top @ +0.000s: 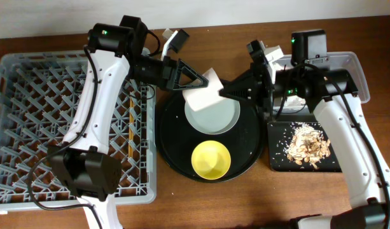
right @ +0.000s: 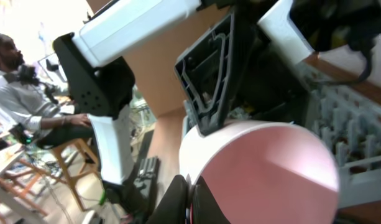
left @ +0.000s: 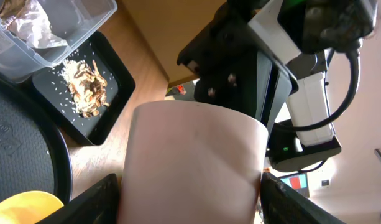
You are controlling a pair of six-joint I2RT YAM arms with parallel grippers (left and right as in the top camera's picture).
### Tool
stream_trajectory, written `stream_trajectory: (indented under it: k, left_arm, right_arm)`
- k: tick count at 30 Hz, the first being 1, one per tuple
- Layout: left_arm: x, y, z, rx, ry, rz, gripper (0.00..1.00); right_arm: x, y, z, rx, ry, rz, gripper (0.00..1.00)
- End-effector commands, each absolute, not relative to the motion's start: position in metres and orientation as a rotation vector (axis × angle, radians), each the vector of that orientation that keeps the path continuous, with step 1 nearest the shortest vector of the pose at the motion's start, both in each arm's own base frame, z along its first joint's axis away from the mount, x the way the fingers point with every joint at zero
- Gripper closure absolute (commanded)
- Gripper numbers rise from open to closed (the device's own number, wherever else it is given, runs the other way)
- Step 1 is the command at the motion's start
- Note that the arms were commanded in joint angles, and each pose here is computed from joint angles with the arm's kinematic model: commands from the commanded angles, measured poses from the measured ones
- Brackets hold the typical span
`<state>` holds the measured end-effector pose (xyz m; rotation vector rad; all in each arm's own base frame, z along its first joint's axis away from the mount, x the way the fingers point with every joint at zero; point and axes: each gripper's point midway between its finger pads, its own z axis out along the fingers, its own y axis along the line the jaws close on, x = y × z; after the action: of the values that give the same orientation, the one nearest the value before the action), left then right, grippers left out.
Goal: Sort waste into correct bins and load items into the dishwasher rack
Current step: 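Pass the pink cup from the right gripper to the left gripper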
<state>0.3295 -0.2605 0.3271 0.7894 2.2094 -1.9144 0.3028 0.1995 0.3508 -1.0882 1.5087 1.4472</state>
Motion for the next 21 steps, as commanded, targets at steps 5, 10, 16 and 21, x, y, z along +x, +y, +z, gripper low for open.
stream_trajectory:
  k: [5,10,16,21]
  left_arm:
    - [0.322,-0.261,0.324,0.856,2.248,-1.82,0.03]
    - [0.323,-0.26,0.318,0.867,2.282,-1.776,0.07]
    - [0.331,-0.248,0.305,0.867,2.343,-1.667,0.16]
    - [0.344,-0.232,0.305,0.803,2.341,-1.649,0.16]
  right_arm:
    - [0.341,0.197,0.354,-0.919,1.682,1.393,0.96]
    - [0.342,0.199,0.353,-0.876,1.729,1.413,0.96]
    - [0.337,0.2,0.343,-0.829,1.807,1.456,0.96]
    - [0.329,0.205,0.343,-0.837,1.816,1.505,0.96]
